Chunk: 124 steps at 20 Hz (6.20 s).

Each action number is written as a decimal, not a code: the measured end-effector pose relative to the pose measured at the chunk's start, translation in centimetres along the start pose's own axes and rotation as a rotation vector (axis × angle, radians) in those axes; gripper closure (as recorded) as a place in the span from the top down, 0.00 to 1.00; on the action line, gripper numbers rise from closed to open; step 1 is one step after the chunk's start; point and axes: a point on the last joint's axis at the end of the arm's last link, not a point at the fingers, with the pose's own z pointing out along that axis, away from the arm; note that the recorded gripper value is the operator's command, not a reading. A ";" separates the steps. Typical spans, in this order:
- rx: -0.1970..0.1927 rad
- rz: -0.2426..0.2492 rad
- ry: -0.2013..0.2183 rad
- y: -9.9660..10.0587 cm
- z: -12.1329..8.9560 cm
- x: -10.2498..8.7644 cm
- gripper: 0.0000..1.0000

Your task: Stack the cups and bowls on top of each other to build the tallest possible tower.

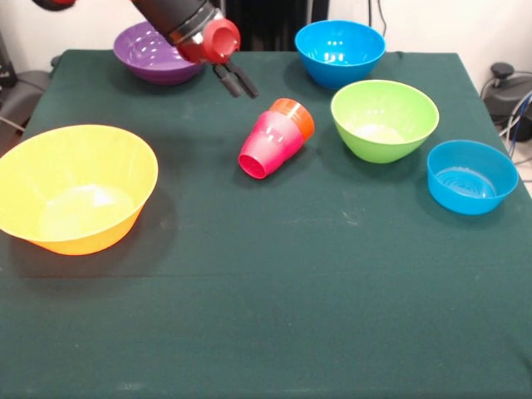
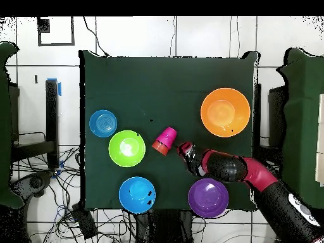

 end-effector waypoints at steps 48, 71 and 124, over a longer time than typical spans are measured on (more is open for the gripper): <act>0.104 -0.038 -0.437 0.9 4.8 9.9 1.00; 0.176 -0.016 -0.469 2.1 6.6 11.4 1.00; 0.008 0.026 -0.717 2.3 5.6 5.5 1.00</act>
